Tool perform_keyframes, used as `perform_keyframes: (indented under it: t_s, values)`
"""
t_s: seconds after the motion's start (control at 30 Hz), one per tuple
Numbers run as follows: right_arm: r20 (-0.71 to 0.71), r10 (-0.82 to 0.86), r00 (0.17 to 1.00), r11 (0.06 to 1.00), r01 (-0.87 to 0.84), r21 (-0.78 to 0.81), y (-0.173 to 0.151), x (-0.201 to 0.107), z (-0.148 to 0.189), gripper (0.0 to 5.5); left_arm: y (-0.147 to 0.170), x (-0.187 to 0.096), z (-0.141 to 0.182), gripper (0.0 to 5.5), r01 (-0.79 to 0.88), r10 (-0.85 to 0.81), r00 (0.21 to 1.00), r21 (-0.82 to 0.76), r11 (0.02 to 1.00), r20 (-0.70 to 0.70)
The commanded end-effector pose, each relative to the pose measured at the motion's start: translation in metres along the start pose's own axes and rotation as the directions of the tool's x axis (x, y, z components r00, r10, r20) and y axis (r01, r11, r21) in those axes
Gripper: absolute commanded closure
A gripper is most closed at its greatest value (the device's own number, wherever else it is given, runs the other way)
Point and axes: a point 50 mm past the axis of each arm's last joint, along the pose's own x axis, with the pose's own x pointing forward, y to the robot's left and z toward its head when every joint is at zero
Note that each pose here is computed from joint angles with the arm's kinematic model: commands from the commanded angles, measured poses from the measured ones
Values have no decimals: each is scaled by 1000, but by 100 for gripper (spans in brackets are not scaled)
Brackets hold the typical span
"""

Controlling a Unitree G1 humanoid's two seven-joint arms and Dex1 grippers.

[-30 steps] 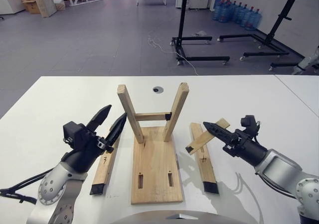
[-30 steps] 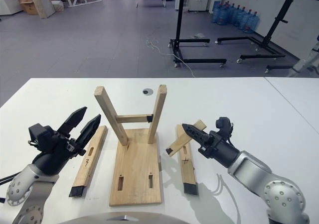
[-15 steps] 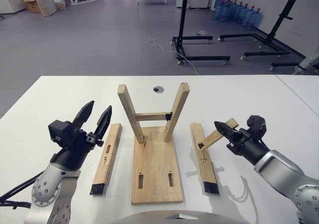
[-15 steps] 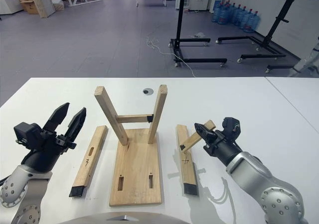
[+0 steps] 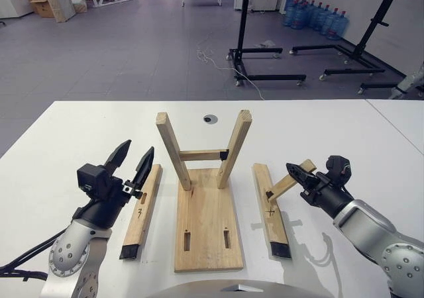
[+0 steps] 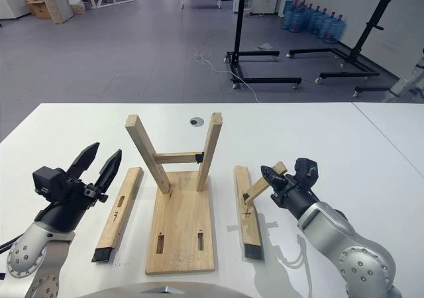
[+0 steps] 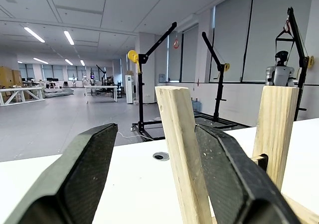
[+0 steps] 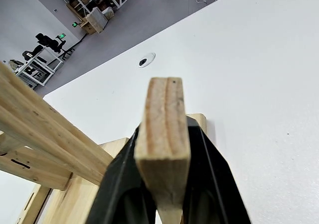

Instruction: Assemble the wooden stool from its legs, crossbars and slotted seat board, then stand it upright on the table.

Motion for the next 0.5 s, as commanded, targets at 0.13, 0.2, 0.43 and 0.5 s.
perform_keyframes:
  t_s: [0.13,0.2,0.43,0.5]
  values:
    - [-33,-30,999,999,30,-22,-10,3,-8,512,-2,-2,-7,266,6,-6,999,11,1000,-37]
    - [-39,-32,999,999,30,-37,-11,4,-8,512,-2,-1,-7,266,9,-9,999,12,1000,-37]
    - [-20,0,1000,997,-2,-78,0,8,0,512,-4,-4,-11,266,14,-13,998,17,1000,-57]
    - [-12,12,1000,997,-13,-81,3,7,3,512,-5,-4,-11,266,15,-13,998,19,1000,-59]
